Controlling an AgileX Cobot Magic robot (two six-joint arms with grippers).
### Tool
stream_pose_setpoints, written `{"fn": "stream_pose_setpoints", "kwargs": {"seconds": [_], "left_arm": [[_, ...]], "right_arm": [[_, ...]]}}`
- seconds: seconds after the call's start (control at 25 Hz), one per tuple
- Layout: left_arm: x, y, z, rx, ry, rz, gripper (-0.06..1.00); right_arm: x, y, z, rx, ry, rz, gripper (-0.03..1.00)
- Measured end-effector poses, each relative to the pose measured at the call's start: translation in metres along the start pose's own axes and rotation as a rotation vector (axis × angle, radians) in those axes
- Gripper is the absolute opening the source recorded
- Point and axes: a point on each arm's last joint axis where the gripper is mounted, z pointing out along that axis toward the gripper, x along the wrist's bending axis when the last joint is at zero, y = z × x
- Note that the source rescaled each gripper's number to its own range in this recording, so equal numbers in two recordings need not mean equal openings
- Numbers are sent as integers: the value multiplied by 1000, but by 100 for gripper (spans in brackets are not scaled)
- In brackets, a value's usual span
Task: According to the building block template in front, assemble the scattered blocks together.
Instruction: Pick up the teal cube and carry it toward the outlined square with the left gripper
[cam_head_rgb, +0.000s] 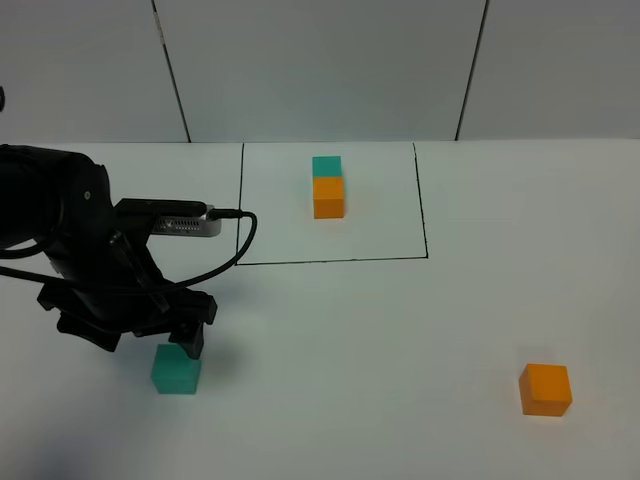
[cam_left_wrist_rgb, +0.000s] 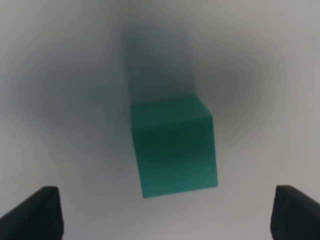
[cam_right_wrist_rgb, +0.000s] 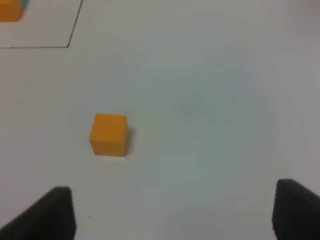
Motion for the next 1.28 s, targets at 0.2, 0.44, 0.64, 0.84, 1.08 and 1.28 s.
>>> {"fn": "stream_pose_setpoints", "kwargs": {"seconds": [0.2,0.44,0.64,0.84,1.08,1.28], "left_arm": [[-2,1,7,14,0,2,87],[-16,3,22,12,-5,6,85],[-19,3,30,33,1,-12,85],[-18,4,30,22,4,-27,83],[-18,6,37,26,7,-29,82],[-17,6,40,31,22,-23,80]], "right_arm": [[0,0,0,0,0,0,64],[0,0,0,0,0,0,64],[0,0,0,0,0,0,64],[0,0,0,0,0,0,64],[0,0,0,0,0,0,64],[0,0,0,0,0,0,64]]}}
